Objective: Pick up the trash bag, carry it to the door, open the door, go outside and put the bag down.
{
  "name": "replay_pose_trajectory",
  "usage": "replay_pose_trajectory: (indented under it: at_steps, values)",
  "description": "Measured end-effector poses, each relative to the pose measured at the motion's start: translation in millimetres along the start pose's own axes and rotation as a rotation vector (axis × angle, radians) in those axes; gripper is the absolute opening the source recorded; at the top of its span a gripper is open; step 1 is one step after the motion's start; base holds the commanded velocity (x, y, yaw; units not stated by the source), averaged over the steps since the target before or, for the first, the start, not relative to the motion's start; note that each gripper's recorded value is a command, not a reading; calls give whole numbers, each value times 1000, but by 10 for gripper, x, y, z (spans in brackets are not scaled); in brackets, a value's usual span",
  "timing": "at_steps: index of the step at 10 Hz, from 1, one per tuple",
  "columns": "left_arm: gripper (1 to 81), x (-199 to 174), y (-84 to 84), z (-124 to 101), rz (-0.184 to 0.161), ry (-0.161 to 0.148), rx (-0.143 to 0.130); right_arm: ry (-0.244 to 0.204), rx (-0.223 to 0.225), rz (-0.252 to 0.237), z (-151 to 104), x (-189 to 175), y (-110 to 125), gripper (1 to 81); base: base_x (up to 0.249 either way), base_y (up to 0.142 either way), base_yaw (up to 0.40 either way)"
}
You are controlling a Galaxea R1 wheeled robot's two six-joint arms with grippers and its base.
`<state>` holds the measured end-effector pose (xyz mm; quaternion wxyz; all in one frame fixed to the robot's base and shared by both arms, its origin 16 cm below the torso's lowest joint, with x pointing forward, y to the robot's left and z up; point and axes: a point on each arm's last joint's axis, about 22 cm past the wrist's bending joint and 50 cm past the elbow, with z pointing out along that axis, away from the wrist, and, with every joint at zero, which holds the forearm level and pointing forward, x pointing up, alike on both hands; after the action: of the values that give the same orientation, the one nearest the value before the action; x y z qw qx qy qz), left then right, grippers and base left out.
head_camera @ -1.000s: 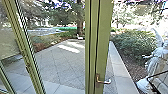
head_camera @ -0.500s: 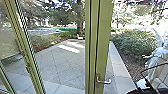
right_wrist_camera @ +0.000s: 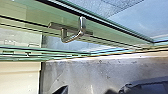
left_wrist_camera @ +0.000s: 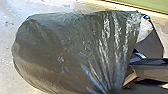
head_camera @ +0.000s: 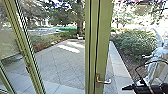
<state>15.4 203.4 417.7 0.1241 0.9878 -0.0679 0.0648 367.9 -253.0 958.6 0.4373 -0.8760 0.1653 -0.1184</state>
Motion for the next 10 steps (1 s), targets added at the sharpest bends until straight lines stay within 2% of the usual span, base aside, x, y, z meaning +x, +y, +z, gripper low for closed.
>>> replay_pose_trajectory:
  at_steps: [5,7,10]
  values:
    - [10,1,-2,0,-1,0,1,29,2,108,270,329,-9,811,0,0,0]
    - [10,4,-3,0,-2,1,1,41,4,131,348,482,-98,811,0,0,0]
    - [10,2,-10,0,-17,1,3,22,-37,149,452,588,-168,811,0,0,0]
